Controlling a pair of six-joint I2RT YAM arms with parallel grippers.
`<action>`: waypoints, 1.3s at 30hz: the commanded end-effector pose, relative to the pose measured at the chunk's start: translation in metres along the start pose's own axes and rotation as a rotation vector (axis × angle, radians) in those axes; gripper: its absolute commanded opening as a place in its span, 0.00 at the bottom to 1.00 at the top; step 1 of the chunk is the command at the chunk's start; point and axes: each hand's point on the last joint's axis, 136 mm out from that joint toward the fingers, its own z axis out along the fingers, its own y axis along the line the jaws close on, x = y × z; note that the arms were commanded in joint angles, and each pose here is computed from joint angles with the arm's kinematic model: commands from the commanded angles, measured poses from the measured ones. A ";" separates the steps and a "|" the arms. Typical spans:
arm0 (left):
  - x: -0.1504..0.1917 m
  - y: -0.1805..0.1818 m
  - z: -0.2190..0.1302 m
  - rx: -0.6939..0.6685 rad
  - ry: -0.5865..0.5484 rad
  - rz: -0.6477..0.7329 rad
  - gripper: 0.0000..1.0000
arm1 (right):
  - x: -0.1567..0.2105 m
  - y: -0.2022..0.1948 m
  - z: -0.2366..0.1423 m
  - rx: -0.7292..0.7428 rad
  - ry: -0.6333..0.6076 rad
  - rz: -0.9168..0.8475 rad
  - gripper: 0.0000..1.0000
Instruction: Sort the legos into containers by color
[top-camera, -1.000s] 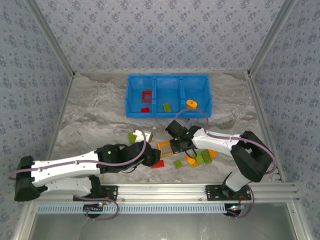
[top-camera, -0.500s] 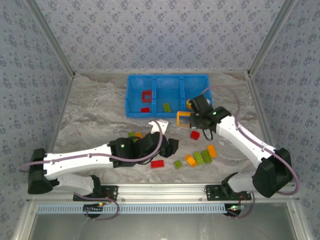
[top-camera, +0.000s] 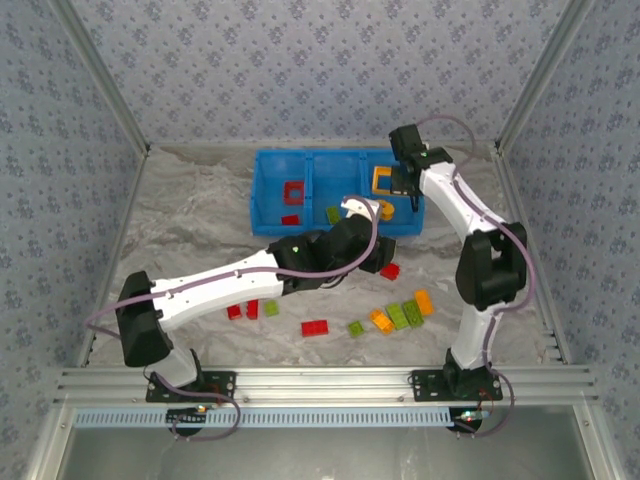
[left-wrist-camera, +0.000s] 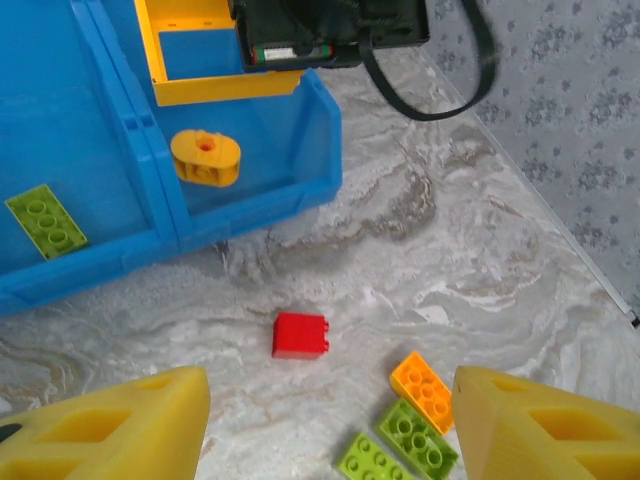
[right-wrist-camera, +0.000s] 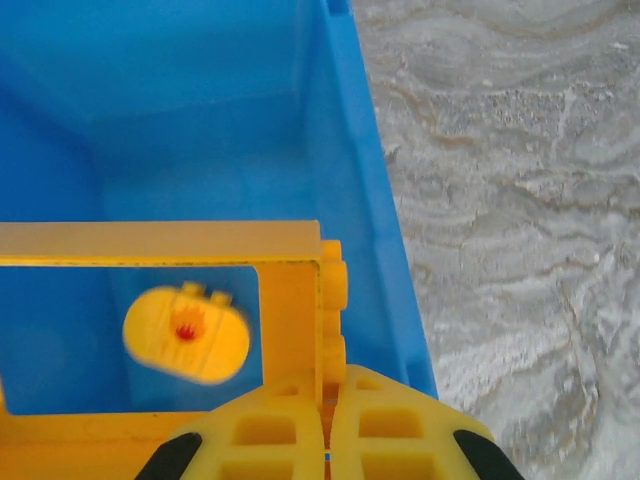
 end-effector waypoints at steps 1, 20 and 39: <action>-0.015 -0.005 -0.003 0.029 -0.013 0.003 0.66 | -0.020 -0.010 0.010 0.038 -0.005 -0.046 0.00; -0.008 0.022 -0.004 -0.037 -0.012 -0.031 0.66 | -0.023 0.029 0.094 0.040 0.086 -0.125 0.05; 0.060 0.133 -0.067 -0.390 0.090 -0.140 0.65 | -0.069 0.033 0.011 0.011 -0.087 -0.096 0.45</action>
